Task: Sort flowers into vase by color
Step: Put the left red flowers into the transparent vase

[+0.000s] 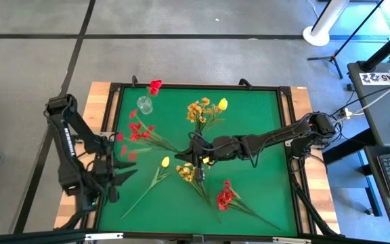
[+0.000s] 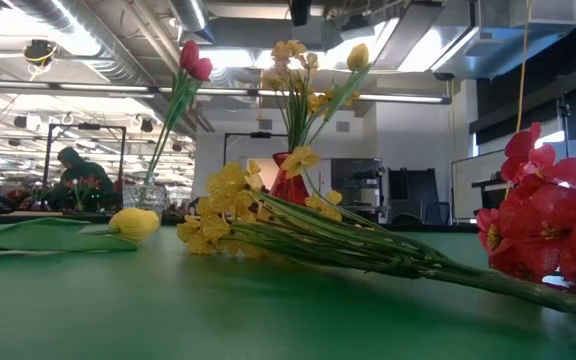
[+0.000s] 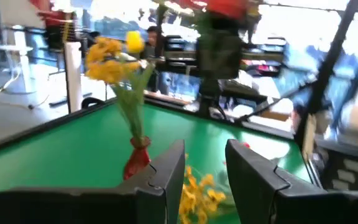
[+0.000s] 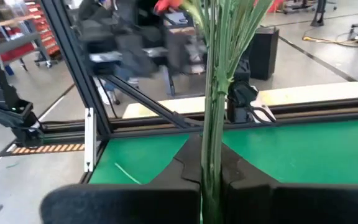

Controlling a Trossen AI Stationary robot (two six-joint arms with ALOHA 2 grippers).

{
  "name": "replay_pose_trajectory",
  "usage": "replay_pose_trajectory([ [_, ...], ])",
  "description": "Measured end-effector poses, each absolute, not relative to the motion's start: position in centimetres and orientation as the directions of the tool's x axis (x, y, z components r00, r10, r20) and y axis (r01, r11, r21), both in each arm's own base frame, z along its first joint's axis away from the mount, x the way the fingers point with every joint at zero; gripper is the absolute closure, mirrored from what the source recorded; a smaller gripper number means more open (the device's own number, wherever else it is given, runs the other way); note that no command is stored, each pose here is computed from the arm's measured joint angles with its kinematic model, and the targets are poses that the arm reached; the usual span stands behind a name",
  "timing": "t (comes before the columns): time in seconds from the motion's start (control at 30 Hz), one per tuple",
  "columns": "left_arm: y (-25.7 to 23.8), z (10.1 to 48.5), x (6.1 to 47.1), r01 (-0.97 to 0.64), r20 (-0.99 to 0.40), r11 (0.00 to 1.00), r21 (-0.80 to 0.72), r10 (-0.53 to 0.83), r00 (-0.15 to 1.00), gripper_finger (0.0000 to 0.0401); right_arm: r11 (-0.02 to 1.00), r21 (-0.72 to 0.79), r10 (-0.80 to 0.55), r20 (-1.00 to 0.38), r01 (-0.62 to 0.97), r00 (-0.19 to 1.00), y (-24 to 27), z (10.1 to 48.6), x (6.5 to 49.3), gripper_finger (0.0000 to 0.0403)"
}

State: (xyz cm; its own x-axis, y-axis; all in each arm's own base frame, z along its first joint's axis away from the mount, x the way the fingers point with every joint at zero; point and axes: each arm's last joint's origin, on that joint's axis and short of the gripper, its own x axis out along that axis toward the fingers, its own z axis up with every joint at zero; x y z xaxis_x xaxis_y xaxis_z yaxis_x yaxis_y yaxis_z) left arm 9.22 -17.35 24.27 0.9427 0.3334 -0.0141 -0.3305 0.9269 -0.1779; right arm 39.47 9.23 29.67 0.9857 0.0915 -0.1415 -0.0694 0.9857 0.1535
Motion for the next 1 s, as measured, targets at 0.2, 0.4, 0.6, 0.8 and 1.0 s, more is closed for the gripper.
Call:
replay_pose_trajectory([
  [0.2,-15.2,21.5,9.8,-0.383,0.0,0.872,-0.305,0.402,0.916,0.0289,0.985,0.156,0.097,-0.126,-0.077,0.987,9.3,29.8,39.5,0.0402],
  [0.4,-14.9,20.8,10.2,-0.401,0.001,0.853,-0.334,0.426,0.905,0.0289,0.983,0.158,0.11,-0.119,-0.09,0.987,9.3,29.9,39.5,0.0402],
  [0.6,-13.9,19.5,11.1,-0.483,-0.039,0.841,-0.244,0.49,0.871,0.0289,0.981,0.161,0.127,-0.111,-0.109,0.986,9.4,30.0,39.5,0.0402],
  [0.8,-11.4,15.5,11.8,-0.576,-0.07,0.755,-0.314,0.586,0.807,0.0289,0.981,0.16,0.128,-0.111,-0.11,0.986,9.4,30.0,39.5,0.0399],
  [1.0,-10.8,13.2,12.6,-0.601,-0.114,0.723,-0.34,0.603,0.79,0.0289,0.984,0.139,0.128,-0.109,-0.113,0.986,9.4,30.0,39.5,0.0397],
])
